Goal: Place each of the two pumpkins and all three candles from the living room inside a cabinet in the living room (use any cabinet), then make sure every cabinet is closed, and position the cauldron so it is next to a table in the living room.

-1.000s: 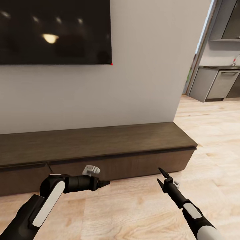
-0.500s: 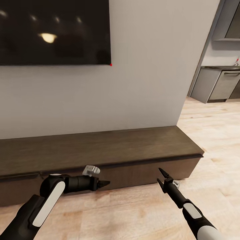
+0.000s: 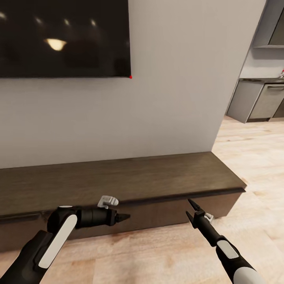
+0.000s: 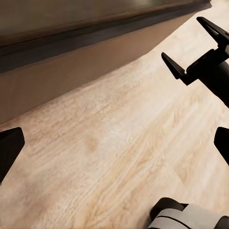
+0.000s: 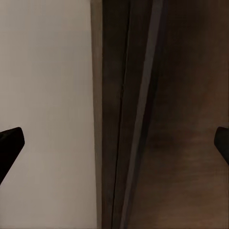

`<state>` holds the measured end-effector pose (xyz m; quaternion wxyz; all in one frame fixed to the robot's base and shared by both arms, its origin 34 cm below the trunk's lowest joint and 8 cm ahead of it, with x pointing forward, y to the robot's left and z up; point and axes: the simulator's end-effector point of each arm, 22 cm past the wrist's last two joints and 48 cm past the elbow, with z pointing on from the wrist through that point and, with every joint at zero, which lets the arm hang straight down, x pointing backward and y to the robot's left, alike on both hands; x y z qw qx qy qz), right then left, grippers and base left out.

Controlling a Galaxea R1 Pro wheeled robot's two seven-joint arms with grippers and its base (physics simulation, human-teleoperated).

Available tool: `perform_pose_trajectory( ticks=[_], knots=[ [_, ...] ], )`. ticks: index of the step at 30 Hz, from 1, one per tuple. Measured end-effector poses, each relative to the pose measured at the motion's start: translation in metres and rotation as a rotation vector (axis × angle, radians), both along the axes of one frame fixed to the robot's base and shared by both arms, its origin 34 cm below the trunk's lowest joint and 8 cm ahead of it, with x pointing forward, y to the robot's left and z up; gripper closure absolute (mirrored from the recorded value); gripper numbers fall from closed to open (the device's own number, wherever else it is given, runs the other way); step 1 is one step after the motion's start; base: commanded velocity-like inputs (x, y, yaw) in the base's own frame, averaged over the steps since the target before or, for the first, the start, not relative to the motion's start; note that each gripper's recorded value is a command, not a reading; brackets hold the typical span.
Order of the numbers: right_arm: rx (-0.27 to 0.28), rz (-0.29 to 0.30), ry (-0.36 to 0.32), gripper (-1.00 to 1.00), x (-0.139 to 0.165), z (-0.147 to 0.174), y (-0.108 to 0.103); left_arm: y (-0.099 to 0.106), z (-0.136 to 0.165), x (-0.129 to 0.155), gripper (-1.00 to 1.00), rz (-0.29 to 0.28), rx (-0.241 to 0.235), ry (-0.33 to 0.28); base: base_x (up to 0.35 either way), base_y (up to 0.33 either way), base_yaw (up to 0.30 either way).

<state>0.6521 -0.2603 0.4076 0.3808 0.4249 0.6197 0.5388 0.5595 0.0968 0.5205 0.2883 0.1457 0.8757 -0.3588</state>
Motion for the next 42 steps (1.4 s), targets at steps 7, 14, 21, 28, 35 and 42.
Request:
perform_pose_trajectory(
  ticks=[7, 14, 21, 28, 35, 42],
  knots=[
    [0.001, 0.0, -0.001, -1.0, 0.0, 0.0, 0.0, 0.0, 0.0, 0.0, -1.0, 0.0, 0.0, 0.0, 0.189, 0.0, 0.0],
    [0.0, 0.0, -0.001, -1.0, 0.0, 0.0, 0.0, 0.0, 0.0, 0.0, -1.0, 0.0, 0.0, 0.0, 0.083, 0.0, 0.0],
    [0.001, 0.0, 0.0, -1.0, 0.0, 0.0, 0.0, 0.001, 0.0, 0.0, -1.0, 0.002, 0.0, 0.0, 0.008, 0.0, 0.0],
    [0.001, 0.0, 0.02, -1.0, -0.002, -0.012, 0.0, 0.0, -0.011, 0.0, -1.0, 0.001, 0.001, 0.021, 0.0, 0.0, 0.0],
    [0.001, -0.001, 0.048, -1.0, -0.005, -0.029, 0.0, -0.001, -0.025, 0.0, -1.0, -0.001, 0.001, 0.049, 0.0, 0.0, 0.0],
    [0.006, 0.0, 0.061, -1.0, -0.008, -0.039, 0.0, -0.001, -0.036, -0.001, -1.0, -0.002, 0.001, 0.069, 0.0, 0.0, 0.0]
  ],
)
